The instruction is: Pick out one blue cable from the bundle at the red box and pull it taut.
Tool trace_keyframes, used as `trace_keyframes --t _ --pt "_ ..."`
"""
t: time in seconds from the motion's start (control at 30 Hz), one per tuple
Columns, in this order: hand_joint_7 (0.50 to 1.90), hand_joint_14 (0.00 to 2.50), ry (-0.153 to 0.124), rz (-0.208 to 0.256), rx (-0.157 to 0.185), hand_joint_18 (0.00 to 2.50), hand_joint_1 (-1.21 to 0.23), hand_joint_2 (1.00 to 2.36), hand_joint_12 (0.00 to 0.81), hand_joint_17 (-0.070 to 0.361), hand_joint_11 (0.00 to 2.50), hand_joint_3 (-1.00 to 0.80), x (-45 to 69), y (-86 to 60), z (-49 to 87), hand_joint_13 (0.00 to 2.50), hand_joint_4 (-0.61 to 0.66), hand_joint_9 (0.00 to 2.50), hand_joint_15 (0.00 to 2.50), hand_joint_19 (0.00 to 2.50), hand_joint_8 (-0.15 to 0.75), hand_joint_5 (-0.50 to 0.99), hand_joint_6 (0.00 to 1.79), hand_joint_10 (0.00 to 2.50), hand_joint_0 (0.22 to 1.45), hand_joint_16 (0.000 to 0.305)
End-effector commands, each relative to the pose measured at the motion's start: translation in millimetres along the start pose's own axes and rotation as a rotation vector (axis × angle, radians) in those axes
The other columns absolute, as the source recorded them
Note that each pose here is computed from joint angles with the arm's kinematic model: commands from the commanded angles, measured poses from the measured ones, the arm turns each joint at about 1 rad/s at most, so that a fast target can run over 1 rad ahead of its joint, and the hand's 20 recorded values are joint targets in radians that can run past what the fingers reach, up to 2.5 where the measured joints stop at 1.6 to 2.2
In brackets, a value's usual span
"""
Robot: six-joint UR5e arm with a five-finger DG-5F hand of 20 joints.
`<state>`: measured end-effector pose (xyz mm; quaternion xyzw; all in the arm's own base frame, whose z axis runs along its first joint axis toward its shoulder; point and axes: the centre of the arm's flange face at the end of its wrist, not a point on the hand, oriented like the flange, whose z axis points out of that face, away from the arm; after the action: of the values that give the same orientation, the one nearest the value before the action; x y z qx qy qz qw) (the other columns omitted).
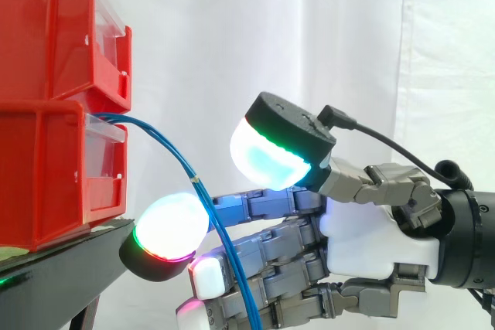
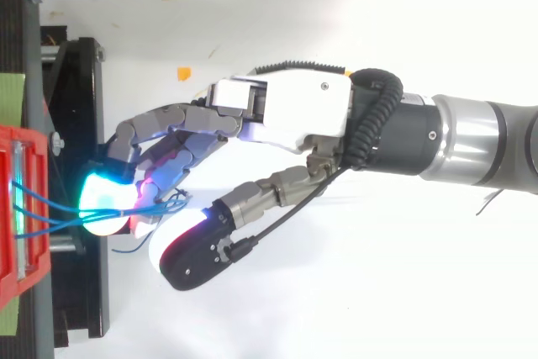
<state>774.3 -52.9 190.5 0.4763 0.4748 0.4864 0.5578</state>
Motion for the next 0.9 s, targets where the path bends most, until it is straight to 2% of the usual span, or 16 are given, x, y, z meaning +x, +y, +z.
trace_keyframes --t 0.0,0.17,0.43,0.57,0.87 --pt "1.0 0.02 -0.003 -0.001 0.002 0.39 -0.7 1.01 0.281 0.085 0.58 -0.38 -4.3 -1.4 -0.2 0.71 0.11 0.88 0.4 0.46 0.23 -0.13 0.5 0.02 0.61 0.038" --pt "1.03 0.02 0.007 0.0 -0.003 0.4 -0.7 1.01 0.281 0.086 0.59 -0.36 -5.2 -1.0 0.2 0.72 0.1 0.88 0.41 0.46 0.229 -0.12 0.5 0.02 0.62 0.038" --pt "1.08 0.02 0.006 0.001 -0.003 0.42 -0.68 1.01 0.281 0.086 0.6 -0.34 -9.5 -1.3 0.2 0.74 0.08 0.9 0.42 0.47 0.233 -0.11 0.5 0.02 0.64 0.038" --pt "1.1 0.02 0.015 0.005 -0.004 0.42 -0.68 1.01 0.282 0.086 0.6 -0.34 -8.6 -1.2 0.1 0.74 0.06 0.9 0.43 0.48 0.234 -0.11 0.5 0.02 0.64 0.038" --pt "1.17 0.02 0.016 0.011 -0.008 0.45 -0.68 1.01 0.285 0.087 0.62 -0.32 -8.5 0.3 0.5 0.77 0.05 0.92 0.45 0.49 0.233 -0.1 0.5 0.02 0.65 0.039"
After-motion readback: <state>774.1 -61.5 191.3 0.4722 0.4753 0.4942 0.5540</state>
